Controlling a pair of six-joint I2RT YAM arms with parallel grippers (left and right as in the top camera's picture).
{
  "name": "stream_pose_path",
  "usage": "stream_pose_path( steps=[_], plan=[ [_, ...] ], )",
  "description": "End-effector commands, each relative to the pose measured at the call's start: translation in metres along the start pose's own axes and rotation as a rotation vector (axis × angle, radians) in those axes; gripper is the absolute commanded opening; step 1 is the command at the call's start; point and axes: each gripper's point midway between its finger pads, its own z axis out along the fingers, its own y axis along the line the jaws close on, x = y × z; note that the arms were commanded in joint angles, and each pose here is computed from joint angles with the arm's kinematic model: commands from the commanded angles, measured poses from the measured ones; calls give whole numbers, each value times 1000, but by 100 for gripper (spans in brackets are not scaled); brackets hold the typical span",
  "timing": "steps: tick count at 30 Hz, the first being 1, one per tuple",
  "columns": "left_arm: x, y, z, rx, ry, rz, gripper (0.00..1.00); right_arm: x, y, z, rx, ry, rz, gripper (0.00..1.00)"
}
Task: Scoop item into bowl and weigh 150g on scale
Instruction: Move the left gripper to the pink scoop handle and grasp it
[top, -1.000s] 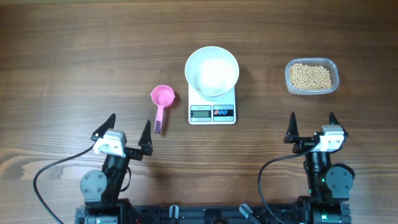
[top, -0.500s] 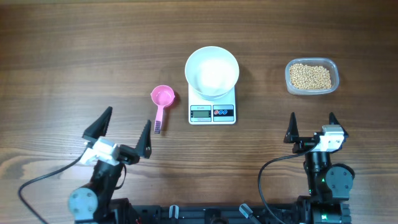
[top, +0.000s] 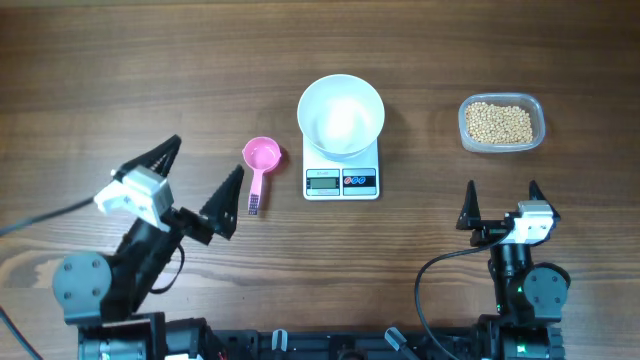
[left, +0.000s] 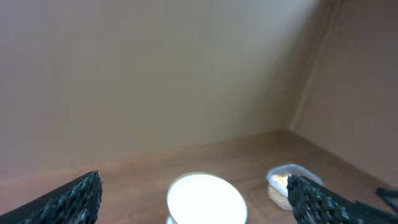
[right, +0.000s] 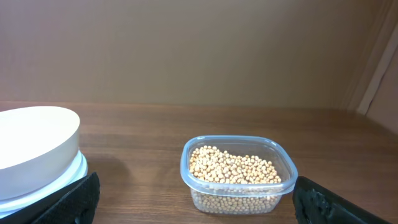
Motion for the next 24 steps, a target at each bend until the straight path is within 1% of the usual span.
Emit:
stream_pose_path(
  steps=[1, 3, 4, 5, 6, 7, 8, 9, 11, 14, 16, 17, 19, 21, 22, 23, 24],
  plan=[
    [-19, -1, 9, 10, 73, -101, 100, 0, -1, 0, 6, -2, -6, 100],
    [-16, 13, 13, -69, 176, -177, 100, 0, -1, 0, 5, -2, -6, 100],
    [-12, 21, 15, -121, 253, -224, 100, 0, -1, 0, 5, -2, -6, 100],
    [-2, 34, 14, -206, 366, -291, 100, 0, -1, 0, 6, -2, -6, 100],
    [7, 42, 12, -261, 445, -333, 100, 0, -1, 0, 5, -2, -6, 99],
    [22, 50, 8, -328, 574, -402, 100, 0, -1, 0, 5, -2, -6, 100],
    [33, 52, 7, -348, 672, -455, 100, 0, -1, 0, 5, -2, -7, 100],
    [41, 51, 8, -350, 740, -496, 100, 0, -1, 0, 5, -2, -7, 100],
    [59, 43, 15, -302, 886, -607, 100, 0, -1, 0, 5, -2, -6, 100],
    [84, 28, 27, -193, 1030, -786, 100, 0, -1, 0, 5, -2, -6, 100],
    [102, 31, 30, -197, 1112, -857, 100, 0, -1, 0, 5, -2, -6, 100],
    [113, 36, 29, -223, 1158, -876, 100, 0, -1, 0, 5, -2, -6, 100],
    [136, 47, 18, -331, 1270, -886, 100, 0, -1, 0, 5, -2, -6, 100],
    [153, 59, 2, -486, 1371, -884, 100, 0, -1, 0, 5, -2, -6, 100],
    [161, 69, -8, -588, 1411, -861, 100, 0, -1, 0, 5, -2, -6, 100],
    [166, 75, -13, -656, 1430, -833, 100, 0, -1, 0, 5, -2, -6, 100],
    [168, 77, -15, -688, 1435, -818, 100, 0, -1, 0, 5, -2, -6, 100]
  ],
)
